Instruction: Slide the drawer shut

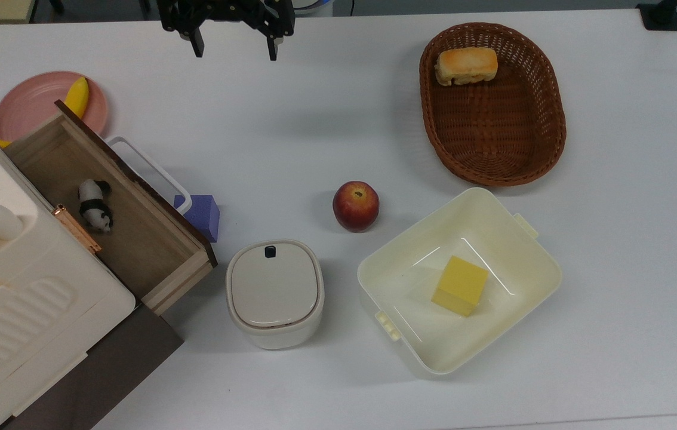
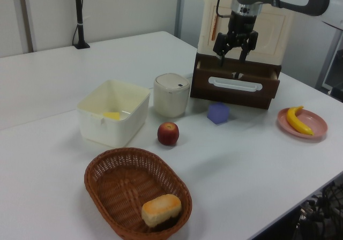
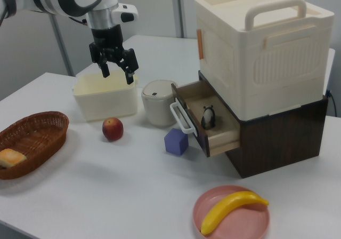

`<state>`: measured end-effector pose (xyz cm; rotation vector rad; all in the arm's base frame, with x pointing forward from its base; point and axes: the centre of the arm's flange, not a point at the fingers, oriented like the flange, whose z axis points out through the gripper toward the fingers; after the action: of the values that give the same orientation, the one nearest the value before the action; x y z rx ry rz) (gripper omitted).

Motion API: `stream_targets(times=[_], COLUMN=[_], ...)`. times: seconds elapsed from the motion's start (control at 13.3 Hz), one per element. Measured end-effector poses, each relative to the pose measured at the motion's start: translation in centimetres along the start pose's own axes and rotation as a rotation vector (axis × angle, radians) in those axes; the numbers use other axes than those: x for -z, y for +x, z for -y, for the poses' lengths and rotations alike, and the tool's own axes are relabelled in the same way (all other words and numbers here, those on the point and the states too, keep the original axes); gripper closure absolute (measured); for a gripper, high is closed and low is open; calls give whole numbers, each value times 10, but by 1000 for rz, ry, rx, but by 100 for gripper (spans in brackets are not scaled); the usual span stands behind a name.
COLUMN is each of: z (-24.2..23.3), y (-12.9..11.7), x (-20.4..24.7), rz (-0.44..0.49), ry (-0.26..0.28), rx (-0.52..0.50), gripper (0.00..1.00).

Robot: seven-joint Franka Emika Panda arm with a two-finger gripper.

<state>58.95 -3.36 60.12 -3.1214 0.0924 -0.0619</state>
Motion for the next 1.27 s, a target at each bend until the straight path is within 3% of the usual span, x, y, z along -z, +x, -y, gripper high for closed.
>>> stream_targets(times=[1.27], z=[7], y=[5], x=[-8], rz=[12], ry=[6], rx=[-58], gripper=[0])
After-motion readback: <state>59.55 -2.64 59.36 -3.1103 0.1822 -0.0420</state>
